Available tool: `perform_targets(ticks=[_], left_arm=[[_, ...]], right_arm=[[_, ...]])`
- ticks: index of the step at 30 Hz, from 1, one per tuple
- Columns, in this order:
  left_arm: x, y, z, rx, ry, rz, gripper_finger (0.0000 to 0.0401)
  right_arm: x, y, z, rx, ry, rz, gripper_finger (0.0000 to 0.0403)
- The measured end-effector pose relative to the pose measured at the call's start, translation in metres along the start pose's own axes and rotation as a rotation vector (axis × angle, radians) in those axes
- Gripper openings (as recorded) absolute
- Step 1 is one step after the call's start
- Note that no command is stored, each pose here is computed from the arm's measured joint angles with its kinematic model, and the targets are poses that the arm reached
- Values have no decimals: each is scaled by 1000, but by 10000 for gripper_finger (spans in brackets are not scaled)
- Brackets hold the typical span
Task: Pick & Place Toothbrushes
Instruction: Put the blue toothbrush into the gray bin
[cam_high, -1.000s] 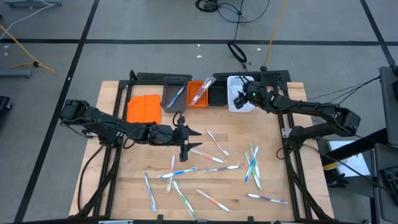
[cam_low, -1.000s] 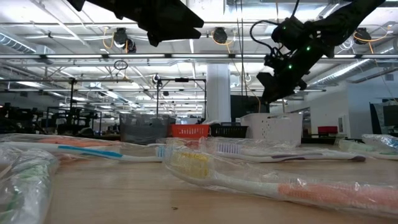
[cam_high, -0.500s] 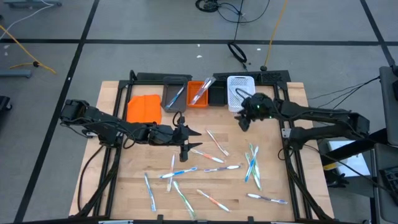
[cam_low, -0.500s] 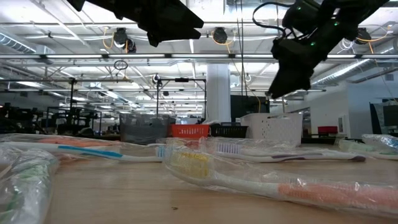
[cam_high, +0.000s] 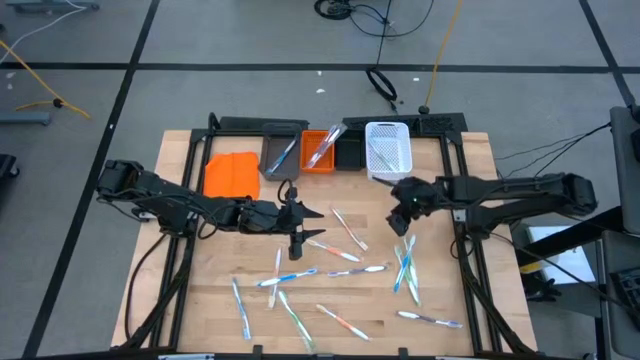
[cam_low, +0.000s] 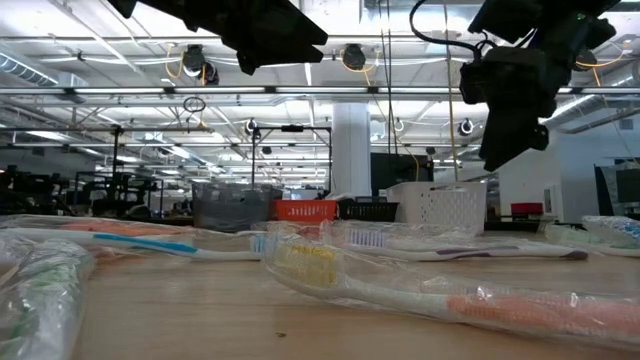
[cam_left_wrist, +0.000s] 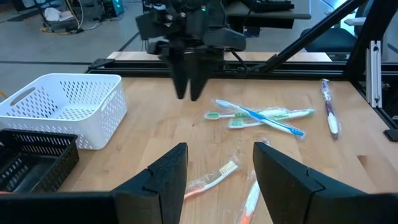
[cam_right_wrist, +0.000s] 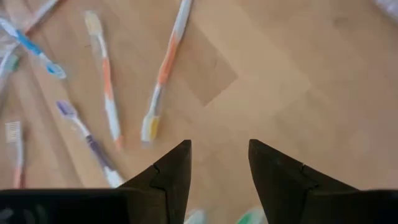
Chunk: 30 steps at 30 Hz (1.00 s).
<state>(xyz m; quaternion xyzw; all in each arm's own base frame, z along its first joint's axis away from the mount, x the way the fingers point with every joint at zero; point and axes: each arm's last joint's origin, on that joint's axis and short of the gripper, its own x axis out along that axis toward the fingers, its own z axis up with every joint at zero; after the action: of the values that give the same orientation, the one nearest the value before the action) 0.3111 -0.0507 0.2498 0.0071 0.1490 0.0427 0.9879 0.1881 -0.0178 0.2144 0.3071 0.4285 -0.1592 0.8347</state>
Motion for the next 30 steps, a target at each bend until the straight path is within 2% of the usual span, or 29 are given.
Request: perform_targets(ticks=[6, 17, 22, 30], left_arm=[[0, 0, 0, 0, 0, 0, 182], [0, 0, 0, -1, 0, 0, 182], [0, 0, 0, 13, -2, 0, 182], [0, 0, 1, 17, -6, 1, 182]], right_arm=[[0, 7, -13, 128, 76, -16, 150], [13, 9, -49, 263, 226, -39, 150], [17, 5, -61, 297, 286, -49, 150], [14, 1, -65, 304, 320, -88, 150]])
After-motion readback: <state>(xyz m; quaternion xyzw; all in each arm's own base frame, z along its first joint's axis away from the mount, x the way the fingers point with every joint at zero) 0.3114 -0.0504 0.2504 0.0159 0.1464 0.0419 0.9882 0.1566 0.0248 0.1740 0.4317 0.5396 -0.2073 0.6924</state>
